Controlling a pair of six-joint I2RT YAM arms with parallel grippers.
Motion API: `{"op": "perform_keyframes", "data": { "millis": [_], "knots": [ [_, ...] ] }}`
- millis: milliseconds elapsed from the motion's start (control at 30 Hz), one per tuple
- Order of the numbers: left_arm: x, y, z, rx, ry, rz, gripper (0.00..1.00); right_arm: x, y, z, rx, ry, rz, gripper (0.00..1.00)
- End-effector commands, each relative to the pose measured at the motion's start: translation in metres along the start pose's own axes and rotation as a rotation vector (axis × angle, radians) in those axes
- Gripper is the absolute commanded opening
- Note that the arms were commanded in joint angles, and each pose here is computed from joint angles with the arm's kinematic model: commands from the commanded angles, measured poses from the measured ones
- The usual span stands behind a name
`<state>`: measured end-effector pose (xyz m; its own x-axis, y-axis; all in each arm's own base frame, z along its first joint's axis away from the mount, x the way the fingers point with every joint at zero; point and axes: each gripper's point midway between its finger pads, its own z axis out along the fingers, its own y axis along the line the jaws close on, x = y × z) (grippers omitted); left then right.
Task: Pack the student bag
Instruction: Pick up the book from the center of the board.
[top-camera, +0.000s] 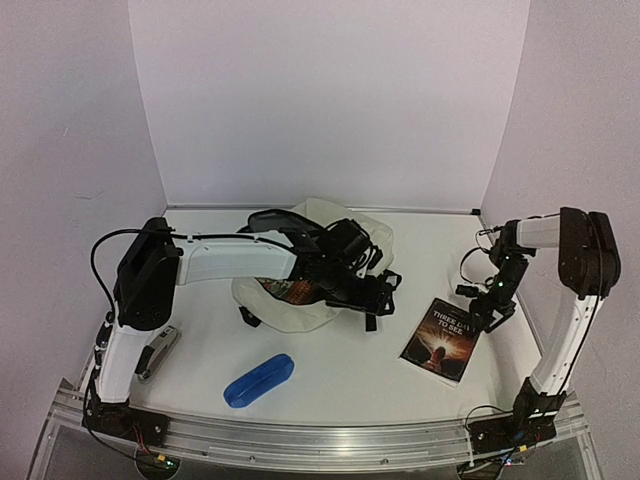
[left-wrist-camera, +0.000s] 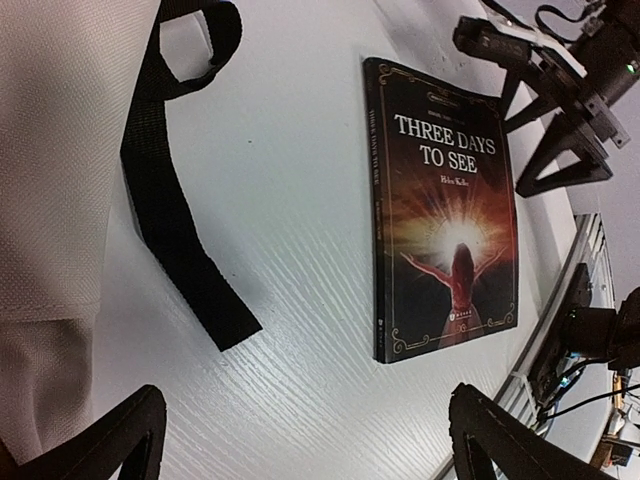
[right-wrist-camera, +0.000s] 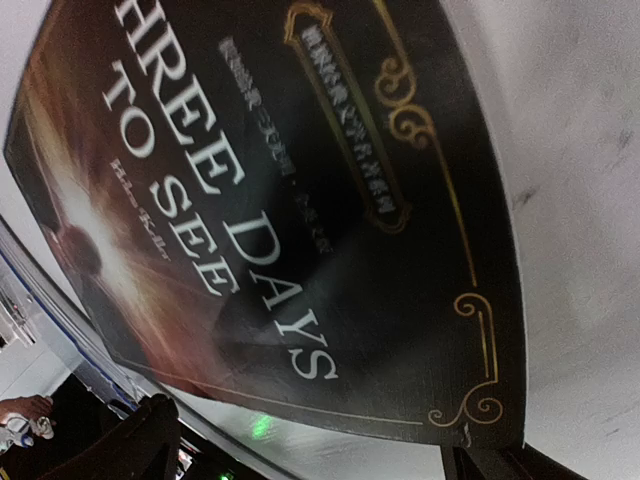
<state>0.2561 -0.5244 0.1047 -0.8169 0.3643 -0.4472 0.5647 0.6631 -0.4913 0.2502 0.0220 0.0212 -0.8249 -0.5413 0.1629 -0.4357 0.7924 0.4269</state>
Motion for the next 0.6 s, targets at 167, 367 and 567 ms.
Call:
{"op": "perform_keyframes", "data": {
  "millis": [167, 367, 567],
  "knots": [
    [-0.025, -0.025, -0.011, 0.068, -0.066, 0.042, 0.97, -0.096, 0.012, -0.026, -0.081, -0.24, 0.043, 0.87],
    [-0.019, -0.034, 0.014, 0.1, -0.025, 0.095, 0.92, -0.075, 0.017, -0.016, -0.09, -0.194, 0.15, 0.84],
    [-0.006, -0.037, 0.042, 0.122, 0.042, 0.116, 0.82, -0.07, 0.025, -0.003, -0.164, -0.18, 0.222, 0.77]
  ]
}}
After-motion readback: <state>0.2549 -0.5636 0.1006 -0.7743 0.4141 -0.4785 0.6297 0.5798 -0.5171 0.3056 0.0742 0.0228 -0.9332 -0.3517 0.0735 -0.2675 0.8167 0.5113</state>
